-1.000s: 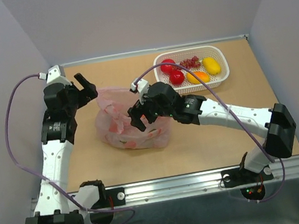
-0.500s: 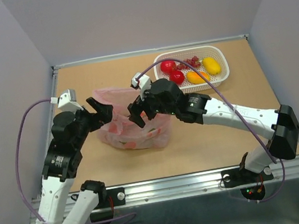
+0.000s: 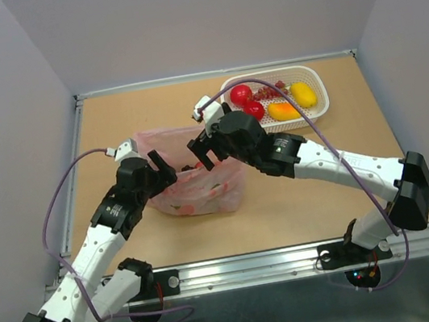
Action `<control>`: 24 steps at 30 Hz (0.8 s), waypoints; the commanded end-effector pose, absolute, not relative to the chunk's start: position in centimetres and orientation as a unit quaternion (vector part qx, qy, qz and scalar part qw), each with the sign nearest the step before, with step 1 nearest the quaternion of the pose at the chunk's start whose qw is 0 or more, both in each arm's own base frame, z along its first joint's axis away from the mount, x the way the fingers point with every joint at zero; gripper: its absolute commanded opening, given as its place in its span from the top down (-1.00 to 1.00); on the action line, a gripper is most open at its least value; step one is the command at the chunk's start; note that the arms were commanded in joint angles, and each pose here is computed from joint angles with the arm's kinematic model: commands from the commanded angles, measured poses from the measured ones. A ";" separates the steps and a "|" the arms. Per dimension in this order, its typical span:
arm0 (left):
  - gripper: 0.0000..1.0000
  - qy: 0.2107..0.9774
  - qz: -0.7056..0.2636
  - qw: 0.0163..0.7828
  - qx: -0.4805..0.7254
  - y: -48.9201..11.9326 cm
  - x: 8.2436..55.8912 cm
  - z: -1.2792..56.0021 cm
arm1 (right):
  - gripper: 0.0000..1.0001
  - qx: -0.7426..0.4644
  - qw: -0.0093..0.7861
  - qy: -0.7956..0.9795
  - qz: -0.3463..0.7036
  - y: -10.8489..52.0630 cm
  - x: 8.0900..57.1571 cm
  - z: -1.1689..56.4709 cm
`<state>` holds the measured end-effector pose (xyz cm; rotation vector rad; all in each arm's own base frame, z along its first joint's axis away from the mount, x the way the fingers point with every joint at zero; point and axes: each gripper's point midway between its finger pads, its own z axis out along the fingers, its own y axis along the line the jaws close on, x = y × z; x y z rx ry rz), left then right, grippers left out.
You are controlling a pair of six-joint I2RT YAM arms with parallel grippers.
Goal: Untie the knot of the plastic bag and take out the fruit
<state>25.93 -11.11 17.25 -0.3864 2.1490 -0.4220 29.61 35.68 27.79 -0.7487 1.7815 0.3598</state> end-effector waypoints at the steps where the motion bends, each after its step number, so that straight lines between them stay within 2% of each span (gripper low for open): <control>1: -0.58 0.848 -0.156 0.466 -0.197 -10.1 26.6 15.9 | -0.98 -0.293 0.593 0.743 0.107 33.7 31.1 29.6; 2: -0.45 0.848 -0.161 0.462 -0.204 -10.2 26.5 15.4 | -0.98 -0.295 0.583 0.751 0.092 33.4 31.5 28.2; 3: -0.15 0.848 -0.164 0.460 -0.207 -10.2 26.4 15.1 | -0.98 -0.297 0.574 0.758 0.086 33.4 31.7 26.9; 5: 0.13 0.852 -0.168 0.449 -0.212 -10.4 26.0 14.0 | -0.98 -0.301 0.543 0.781 0.071 32.9 31.8 22.9; 6: 0.43 0.853 -0.169 0.445 -0.213 -10.4 25.8 13.6 | -0.98 -0.301 0.532 0.788 0.068 32.8 31.7 21.7; 9: 0.96 0.861 -0.168 0.427 -0.220 -10.3 25.0 12.3 | -0.99 -0.287 0.492 0.819 0.072 32.2 30.9 17.3; 15: 1.00 0.865 -0.169 0.411 -0.235 -9.9 23.6 11.0 | -1.00 -0.243 0.426 0.868 0.074 29.8 28.2 10.3; 24: 1.00 0.871 -0.165 0.401 -0.232 -10.1 23.7 10.3 | -1.00 -0.168 0.345 0.918 0.099 26.6 23.7 4.3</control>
